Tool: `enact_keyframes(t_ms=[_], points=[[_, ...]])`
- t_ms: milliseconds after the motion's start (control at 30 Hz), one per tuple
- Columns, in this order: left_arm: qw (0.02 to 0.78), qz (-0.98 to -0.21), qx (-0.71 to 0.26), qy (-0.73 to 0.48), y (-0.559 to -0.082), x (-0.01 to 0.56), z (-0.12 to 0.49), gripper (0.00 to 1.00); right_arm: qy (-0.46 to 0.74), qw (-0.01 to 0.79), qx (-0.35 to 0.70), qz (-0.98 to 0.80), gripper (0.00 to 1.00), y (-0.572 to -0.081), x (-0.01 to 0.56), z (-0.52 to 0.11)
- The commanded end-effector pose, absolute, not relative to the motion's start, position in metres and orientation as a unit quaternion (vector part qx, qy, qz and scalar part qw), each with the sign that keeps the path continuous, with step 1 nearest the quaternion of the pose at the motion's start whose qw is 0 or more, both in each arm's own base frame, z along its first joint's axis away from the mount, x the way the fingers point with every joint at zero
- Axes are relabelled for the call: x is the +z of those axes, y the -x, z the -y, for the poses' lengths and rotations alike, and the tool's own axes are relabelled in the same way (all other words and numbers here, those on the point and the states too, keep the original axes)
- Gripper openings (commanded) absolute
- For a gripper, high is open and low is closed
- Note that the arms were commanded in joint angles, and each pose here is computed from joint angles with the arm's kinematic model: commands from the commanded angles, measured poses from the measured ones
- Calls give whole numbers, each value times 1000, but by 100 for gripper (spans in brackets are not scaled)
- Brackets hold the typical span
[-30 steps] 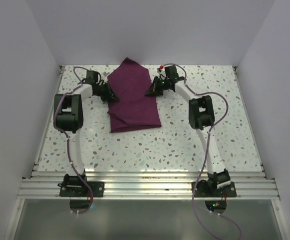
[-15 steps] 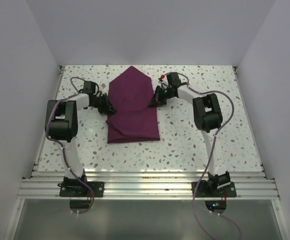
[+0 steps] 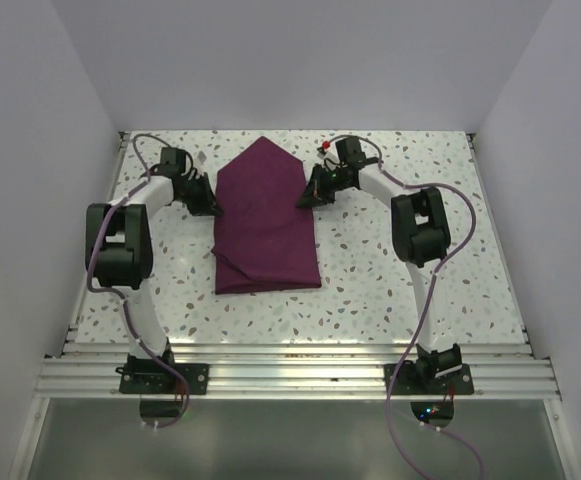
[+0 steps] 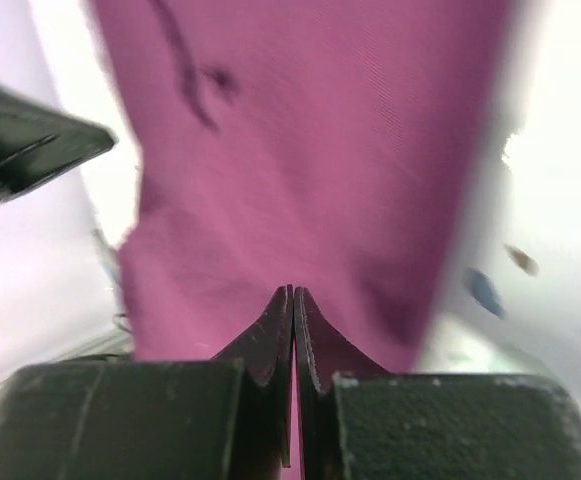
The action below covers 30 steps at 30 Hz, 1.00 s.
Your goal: Prepare the surgical pack
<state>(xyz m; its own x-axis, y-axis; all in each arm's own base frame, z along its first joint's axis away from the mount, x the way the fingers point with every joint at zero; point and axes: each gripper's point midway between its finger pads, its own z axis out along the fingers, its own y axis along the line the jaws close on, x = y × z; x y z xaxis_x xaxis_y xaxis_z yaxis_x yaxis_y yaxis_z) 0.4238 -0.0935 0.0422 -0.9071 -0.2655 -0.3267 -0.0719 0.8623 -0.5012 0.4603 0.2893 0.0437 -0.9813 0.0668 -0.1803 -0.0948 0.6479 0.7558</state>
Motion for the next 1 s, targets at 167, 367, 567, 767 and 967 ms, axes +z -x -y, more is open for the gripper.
enact_keyframes(t_ms=[167,367,567,767,967], points=[[213,-915,-327,100,-478,43,113,0,-11,122,517,-847,0,-499,82,-321],[164,-924,-325,120,-458,-4,107,0,-56,89,518,-849,0,-505,37,-318],[164,-934,-272,165,-453,-20,52,0,-98,92,477,-869,0,-515,4,-275],[194,-931,-269,155,-460,15,43,0,-70,114,449,-884,0,-531,28,-256],[236,-912,-313,122,-461,64,75,2,-8,128,488,-864,0,-504,84,-301]])
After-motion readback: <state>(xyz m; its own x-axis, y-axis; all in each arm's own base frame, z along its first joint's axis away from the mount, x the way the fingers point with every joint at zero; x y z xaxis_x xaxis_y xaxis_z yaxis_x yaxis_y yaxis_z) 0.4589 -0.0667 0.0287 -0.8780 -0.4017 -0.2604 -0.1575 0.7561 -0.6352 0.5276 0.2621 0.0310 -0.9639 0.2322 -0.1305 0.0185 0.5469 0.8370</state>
